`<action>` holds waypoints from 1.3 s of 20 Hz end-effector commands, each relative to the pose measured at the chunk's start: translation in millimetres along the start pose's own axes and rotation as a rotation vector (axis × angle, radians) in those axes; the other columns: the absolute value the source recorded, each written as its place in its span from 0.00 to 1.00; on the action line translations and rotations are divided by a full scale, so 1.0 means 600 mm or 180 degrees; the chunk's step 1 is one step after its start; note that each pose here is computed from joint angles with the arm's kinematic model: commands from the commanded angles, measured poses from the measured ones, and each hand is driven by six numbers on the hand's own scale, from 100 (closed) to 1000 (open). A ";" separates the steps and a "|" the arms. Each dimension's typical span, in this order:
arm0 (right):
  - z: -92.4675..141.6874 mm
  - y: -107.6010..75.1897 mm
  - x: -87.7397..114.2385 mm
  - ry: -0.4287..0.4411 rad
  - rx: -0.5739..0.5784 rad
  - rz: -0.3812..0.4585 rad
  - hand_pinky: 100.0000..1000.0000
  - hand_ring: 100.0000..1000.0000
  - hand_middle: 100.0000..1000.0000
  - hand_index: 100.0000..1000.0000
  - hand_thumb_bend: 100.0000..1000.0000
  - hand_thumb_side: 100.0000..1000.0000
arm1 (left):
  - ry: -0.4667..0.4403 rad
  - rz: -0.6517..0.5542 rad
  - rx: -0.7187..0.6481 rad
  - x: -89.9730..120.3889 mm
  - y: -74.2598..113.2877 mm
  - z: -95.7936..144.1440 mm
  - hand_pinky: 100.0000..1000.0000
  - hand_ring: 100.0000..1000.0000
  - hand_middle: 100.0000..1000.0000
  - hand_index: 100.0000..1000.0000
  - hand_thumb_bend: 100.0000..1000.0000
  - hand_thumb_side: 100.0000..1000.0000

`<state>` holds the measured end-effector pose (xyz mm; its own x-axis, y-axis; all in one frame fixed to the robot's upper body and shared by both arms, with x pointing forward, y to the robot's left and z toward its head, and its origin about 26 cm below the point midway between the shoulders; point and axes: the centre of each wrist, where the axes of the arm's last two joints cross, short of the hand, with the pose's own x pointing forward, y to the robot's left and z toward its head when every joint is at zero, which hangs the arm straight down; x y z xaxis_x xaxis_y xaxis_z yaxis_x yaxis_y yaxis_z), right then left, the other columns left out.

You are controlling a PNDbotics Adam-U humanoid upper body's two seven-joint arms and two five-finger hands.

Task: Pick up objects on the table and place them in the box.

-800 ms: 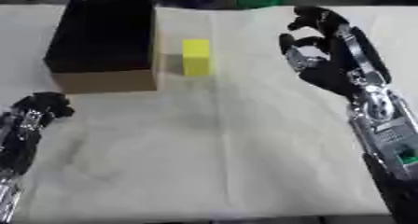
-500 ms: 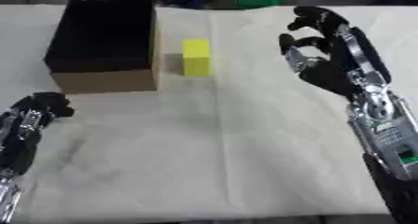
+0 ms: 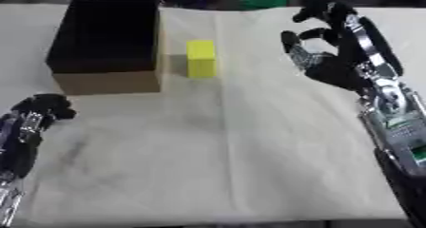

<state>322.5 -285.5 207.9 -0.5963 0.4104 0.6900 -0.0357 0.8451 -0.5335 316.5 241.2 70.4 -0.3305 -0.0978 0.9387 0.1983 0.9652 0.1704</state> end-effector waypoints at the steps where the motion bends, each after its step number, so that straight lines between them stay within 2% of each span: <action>1: -0.017 -0.031 0.032 -0.0191 0.0116 0.0228 0.69 0.89 0.65 0.84 0.26 0.13 | -0.0069 -0.0050 -0.0005 0.012 0.007 -0.003 0.67 0.56 0.53 0.64 0.39 0.65; 3: -0.032 -0.044 0.047 -0.0276 0.0201 0.0322 0.69 0.89 0.66 0.84 0.26 0.16 | -0.0066 -0.0053 -0.0013 0.012 0.007 -0.002 0.67 0.56 0.53 0.64 0.39 0.65; 4: -0.040 -0.051 0.055 -0.0317 0.0252 0.0365 0.69 0.89 0.66 0.85 0.29 0.13 | -0.0065 -0.0054 -0.0019 0.012 0.007 -0.002 0.67 0.56 0.53 0.64 0.39 0.65; 7: -0.066 -0.071 0.070 -0.0393 0.0405 0.0495 0.70 0.90 0.68 0.85 0.34 0.13 | -0.0065 -0.0056 -0.0044 0.012 0.006 -0.003 0.67 0.56 0.53 0.64 0.39 0.65; 11: -0.103 -0.092 0.076 -0.0440 0.0548 0.0676 0.71 0.90 0.70 0.86 0.38 0.14 | -0.0061 -0.0060 -0.0085 0.012 0.004 -0.003 0.67 0.56 0.53 0.64 0.39 0.65; 13: -0.124 -0.095 0.078 -0.0442 0.0602 0.0722 0.71 0.90 0.70 0.86 0.38 0.15 | -0.0066 -0.0065 -0.0101 0.012 0.003 -0.004 0.67 0.56 0.53 0.64 0.39 0.65; 15: -0.145 -0.098 0.079 -0.0460 0.0662 0.0798 0.72 0.90 0.73 0.87 0.44 0.17 | -0.0075 -0.0076 -0.0128 0.014 0.003 -0.006 0.67 0.56 0.53 0.64 0.39 0.65; 21: -0.218 -0.088 0.084 -0.0431 0.0850 0.0946 0.74 0.92 0.76 0.89 0.46 0.25 | -0.0120 -0.0108 -0.0203 0.020 0.001 -0.013 0.67 0.56 0.53 0.64 0.39 0.65; 26: -0.267 -0.076 0.081 -0.0153 0.1023 0.1014 0.75 0.93 0.77 0.90 0.45 0.32 | -0.0161 -0.0132 -0.0258 0.026 0.000 -0.019 0.67 0.56 0.53 0.64 0.39 0.65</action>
<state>420.5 -246.7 336.6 -0.6692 0.5843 0.4590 -0.0990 0.5421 -0.8344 320.8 235.8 77.7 -0.3513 -0.1097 0.9298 0.2512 0.9457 0.2065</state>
